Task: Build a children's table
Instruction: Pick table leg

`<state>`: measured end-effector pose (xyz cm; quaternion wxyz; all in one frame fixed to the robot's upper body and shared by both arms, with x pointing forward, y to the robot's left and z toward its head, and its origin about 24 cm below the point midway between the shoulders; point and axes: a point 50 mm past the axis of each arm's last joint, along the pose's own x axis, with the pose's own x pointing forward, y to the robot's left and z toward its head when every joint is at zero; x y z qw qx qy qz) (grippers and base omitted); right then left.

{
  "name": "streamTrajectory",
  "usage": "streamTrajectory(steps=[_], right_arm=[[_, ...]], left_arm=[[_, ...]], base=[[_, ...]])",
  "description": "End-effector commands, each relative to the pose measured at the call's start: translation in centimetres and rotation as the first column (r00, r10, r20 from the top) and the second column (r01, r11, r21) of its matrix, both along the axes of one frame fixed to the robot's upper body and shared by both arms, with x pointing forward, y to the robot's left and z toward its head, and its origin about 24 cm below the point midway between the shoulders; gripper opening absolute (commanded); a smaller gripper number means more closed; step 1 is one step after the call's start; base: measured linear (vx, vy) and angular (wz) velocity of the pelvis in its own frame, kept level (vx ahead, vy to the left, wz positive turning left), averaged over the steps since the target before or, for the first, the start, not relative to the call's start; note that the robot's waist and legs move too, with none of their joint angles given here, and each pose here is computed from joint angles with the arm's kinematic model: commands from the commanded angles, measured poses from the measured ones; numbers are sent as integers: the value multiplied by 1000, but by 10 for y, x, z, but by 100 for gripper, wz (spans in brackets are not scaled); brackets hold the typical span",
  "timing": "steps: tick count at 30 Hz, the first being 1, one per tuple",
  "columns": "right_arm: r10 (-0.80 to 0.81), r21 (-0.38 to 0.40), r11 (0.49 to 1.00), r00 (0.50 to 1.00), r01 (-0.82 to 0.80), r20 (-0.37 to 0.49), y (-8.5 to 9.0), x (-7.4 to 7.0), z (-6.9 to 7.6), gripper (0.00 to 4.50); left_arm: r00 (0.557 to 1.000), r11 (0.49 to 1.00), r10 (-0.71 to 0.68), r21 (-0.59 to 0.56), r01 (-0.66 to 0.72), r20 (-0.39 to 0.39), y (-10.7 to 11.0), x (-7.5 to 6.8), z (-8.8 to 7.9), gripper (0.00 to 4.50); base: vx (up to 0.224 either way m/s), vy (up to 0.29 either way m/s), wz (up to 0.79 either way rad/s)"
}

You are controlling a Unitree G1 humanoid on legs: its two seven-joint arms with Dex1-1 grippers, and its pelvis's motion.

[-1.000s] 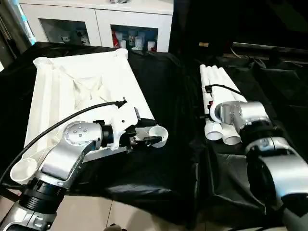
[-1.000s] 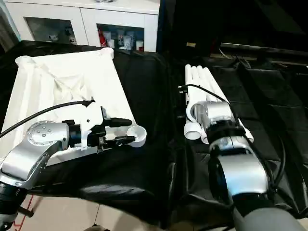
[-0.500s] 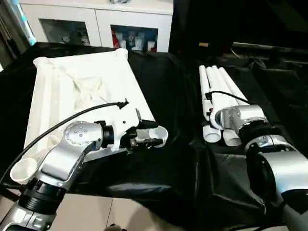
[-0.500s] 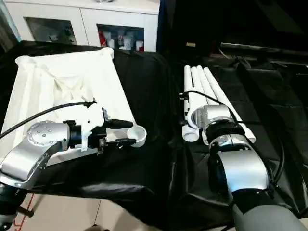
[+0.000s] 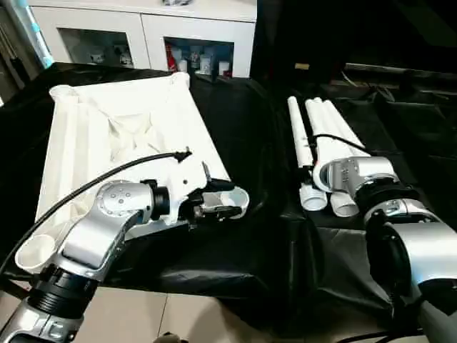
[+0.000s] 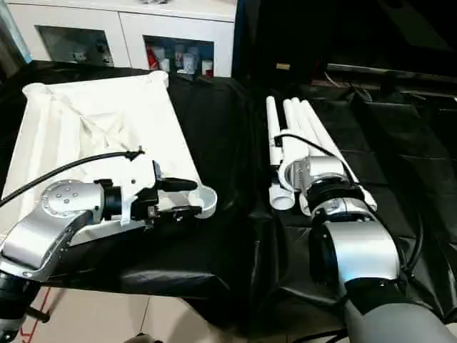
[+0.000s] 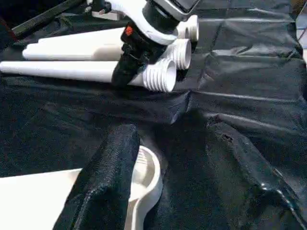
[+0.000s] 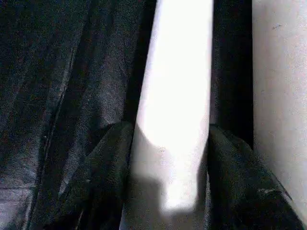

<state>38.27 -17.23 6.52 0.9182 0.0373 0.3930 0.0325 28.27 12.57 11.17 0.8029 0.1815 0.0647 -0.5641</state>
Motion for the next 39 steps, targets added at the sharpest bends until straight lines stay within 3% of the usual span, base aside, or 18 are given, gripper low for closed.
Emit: streamTrajectory(steps=[1,2,5,7,8,10,12,15,17,18,19,20,21,22,23,26,31,39], right_arm=[[-17,51,999,999,15,30,1,2,1,208],[-17,51,999,999,15,30,1,2,1,203],[-7,113,994,994,-6,111,1,4,3,194],[-9,128,992,993,-7,121,1,4,3,192],[-6,181,983,977,-33,212,3,7,8,191],[-4,206,977,962,-54,272,3,9,12,191],[0,278,954,928,-111,373,4,9,20,191],[49,345,911,888,-227,456,8,6,28,191],[128,407,828,836,-386,533,13,-5,35,191],[128,407,828,836,-386,533,13,-5,35,191],[168,429,772,802,-469,574,14,-13,38,191],[168,429,772,802,-469,574,14,-13,38,191],[198,439,716,761,-542,617,15,-23,41,191],[198,439,716,761,-542,617,15,-23,41,191],[252,447,603,689,-661,679,15,-45,47,190],[298,439,509,630,-740,717,14,-65,52,189],[334,428,460,598,-778,728,14,-78,57,189],[382,416,460,598,-784,705,20,-86,57,189]], left_arm=[[998,999,45,-2,-45,34,0,7,7,260],[998,999,45,-2,-45,34,0,7,7,260],[946,947,319,14,-320,66,8,35,2,260],[932,934,356,-9,-356,66,8,40,3,260],[910,910,411,-81,-406,59,7,47,8,260],[903,900,427,-121,-418,54,5,50,11,260],[883,854,468,-256,-452,2,-2,58,23,260],[862,811,502,-308,-498,-72,-6,64,29,260],[860,775,470,-373,-510,-201,-15,70,37,260],[860,775,470,-373,-510,-201,-15,70,37,260],[866,754,401,-429,-498,-299,-22,70,43,260],[866,754,401,-429,-498,-299,-22,70,43,260],[869,731,338,-481,-484,-362,-29,70,50,260],[869,731,338,-481,-484,-362,-29,70,50,260],[852,693,225,-537,-481,-472,-41,70,58,260],[835,671,101,-583,-459,-541,-53,66,64,260],[818,674,25,-594,-439,-575,-63,59,66,260],[802,669,-48,-615,-416,-595,-70,53,73,241]], base=[[0,0,0],[0,0,0],[0,0,0],[0,0,0],[0,0,0],[0,0,0],[0,0,0],[0,0,0],[0,0,0],[0,0,0],[0,0,0],[0,0,0],[0,0,0],[0,0,0],[0,0,0],[0,0,0],[0,0,0],[0,0,0]])
